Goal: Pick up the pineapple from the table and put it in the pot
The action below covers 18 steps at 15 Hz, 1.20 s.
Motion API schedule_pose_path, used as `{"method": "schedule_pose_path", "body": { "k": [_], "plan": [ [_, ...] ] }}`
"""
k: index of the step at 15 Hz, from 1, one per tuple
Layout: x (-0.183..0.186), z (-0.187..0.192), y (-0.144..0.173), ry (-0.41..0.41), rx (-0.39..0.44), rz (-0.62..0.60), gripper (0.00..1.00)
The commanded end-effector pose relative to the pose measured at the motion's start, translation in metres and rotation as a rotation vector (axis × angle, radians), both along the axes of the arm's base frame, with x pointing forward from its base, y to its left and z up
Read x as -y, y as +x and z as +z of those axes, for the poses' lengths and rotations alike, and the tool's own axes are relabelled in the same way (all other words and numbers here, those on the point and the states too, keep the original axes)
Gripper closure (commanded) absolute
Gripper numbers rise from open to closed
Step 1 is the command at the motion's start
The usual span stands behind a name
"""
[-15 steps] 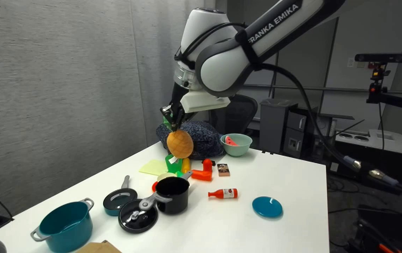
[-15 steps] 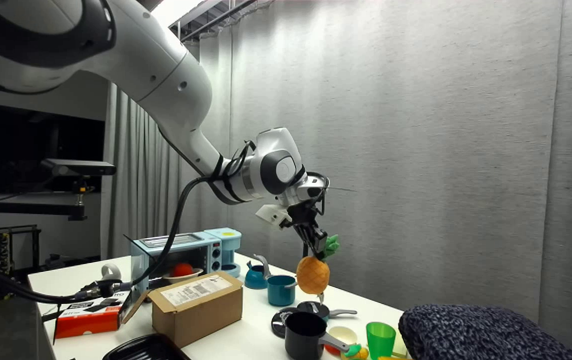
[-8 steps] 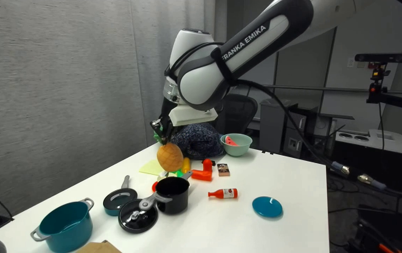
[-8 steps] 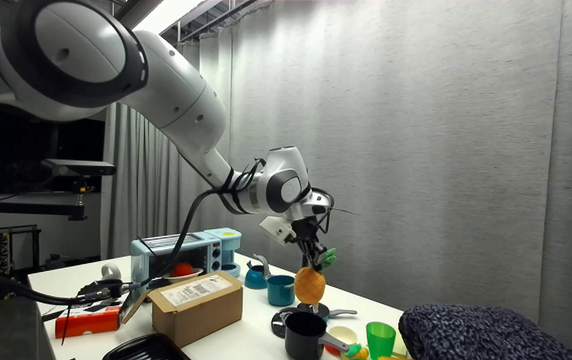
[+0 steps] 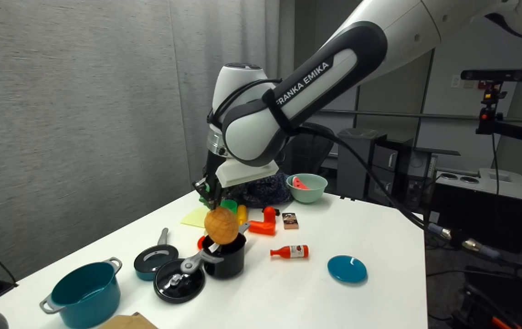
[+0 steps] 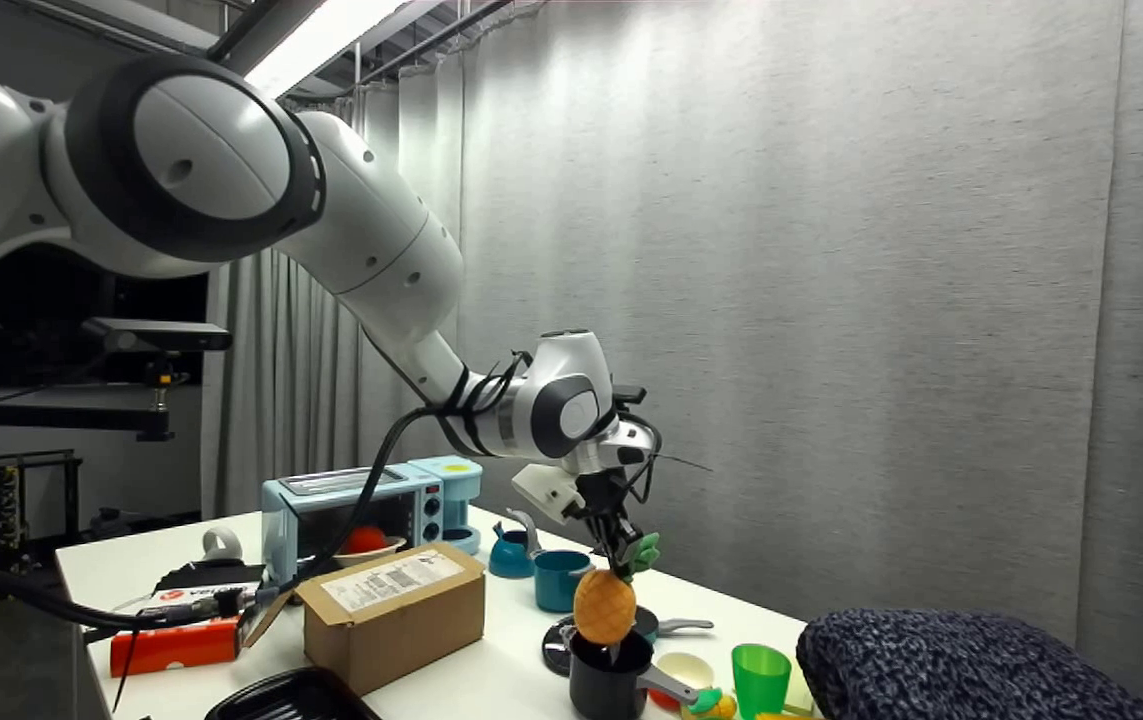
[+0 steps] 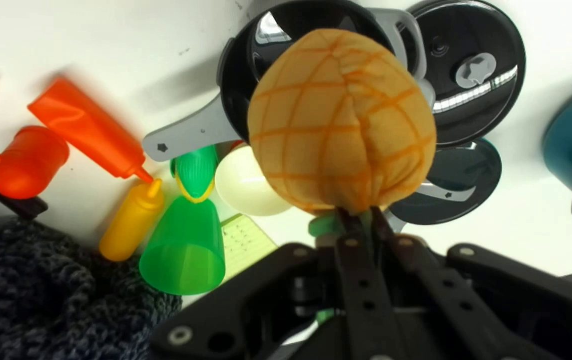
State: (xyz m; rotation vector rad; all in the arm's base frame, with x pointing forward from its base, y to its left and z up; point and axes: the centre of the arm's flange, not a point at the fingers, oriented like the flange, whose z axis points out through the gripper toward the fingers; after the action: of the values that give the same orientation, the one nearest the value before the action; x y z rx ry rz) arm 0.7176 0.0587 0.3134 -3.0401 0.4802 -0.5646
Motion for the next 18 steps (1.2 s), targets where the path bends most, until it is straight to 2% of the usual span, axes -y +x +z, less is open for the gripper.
{"method": "schedule_pose_path", "body": {
  "k": [1, 2, 6, 11, 13, 14, 18],
  "plan": [
    [-0.003, 0.0, 0.003, -0.011, -0.034, 0.007, 0.68],
    [-0.003, 0.001, 0.0, -0.015, -0.036, 0.006, 0.68],
    [-0.001, 0.022, -0.007, -0.024, 0.007, 0.004, 0.38],
    [-0.014, 0.083, -0.029, -0.054, 0.084, 0.063, 0.01],
    [-0.022, 0.109, -0.044, -0.048, 0.087, 0.087, 0.0],
    [-0.026, 0.12, -0.056, -0.047, 0.047, 0.102, 0.0],
    [-0.05, 0.136, -0.097, -0.047, -0.211, 0.179, 0.0]
  ]
}}
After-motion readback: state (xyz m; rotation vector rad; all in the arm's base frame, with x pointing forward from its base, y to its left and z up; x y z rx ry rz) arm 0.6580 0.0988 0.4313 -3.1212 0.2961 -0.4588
